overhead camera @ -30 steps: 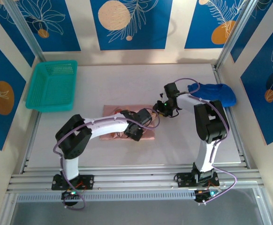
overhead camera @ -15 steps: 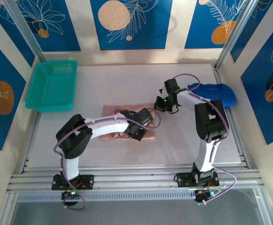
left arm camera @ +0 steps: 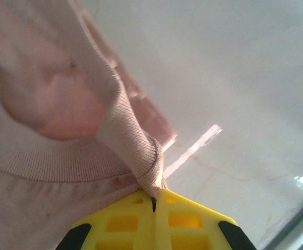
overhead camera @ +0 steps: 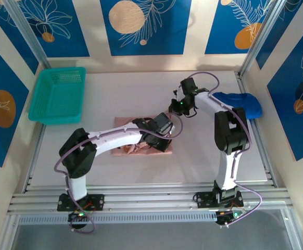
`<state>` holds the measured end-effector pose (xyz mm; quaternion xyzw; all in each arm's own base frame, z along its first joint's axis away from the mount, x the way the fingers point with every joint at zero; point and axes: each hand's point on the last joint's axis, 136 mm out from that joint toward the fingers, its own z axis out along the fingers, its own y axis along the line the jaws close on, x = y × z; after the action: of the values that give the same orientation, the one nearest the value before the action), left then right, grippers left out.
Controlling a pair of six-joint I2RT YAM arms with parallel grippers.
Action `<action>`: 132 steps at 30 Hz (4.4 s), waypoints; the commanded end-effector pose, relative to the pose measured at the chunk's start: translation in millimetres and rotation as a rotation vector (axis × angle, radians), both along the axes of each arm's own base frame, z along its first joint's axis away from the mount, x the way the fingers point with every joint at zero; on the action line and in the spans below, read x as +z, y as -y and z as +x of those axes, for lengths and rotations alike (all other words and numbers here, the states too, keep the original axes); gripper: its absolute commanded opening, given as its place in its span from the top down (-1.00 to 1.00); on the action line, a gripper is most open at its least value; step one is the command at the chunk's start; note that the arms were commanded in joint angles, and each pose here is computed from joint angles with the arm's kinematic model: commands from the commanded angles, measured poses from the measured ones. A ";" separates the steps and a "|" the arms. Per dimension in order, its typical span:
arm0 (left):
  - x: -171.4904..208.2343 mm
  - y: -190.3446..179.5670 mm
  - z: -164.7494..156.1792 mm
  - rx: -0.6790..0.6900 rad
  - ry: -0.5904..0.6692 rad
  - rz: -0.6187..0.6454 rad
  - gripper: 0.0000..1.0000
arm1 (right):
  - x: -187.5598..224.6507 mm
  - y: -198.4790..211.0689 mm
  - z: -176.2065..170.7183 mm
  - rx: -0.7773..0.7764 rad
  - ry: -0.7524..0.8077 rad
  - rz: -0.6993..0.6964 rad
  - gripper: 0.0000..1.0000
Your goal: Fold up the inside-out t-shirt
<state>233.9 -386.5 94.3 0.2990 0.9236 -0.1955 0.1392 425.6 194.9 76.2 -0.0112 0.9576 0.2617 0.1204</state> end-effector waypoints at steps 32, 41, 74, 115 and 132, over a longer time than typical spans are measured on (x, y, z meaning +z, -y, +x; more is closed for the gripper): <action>-1.6 -163.9 60.8 0.450 -0.075 -0.063 -0.11 | 13.7 -42.3 -147.5 0.096 -0.166 0.181 0.33; -65.6 -190.2 35.5 0.447 -0.151 0.065 -0.13 | -53.7 -26.6 -197.2 0.050 -0.361 0.020 0.50; -68.8 -149.2 144.6 0.404 -0.101 0.018 -0.25 | -61.5 0.1 -161.9 -0.111 -0.324 -0.030 0.47; -17.1 -105.0 174.5 0.437 -0.128 -0.354 -0.24 | -12.5 -23.8 -3.8 0.010 -0.051 0.146 0.25; -7.1 -152.4 172.1 0.458 0.005 -0.221 -0.30 | 20.9 14.0 4.2 -0.011 0.017 0.114 0.13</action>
<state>400.2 -242.5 63.6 0.0486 0.9453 -0.2673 0.1804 433.2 180.7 62.5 0.0193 0.9466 0.3051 0.1028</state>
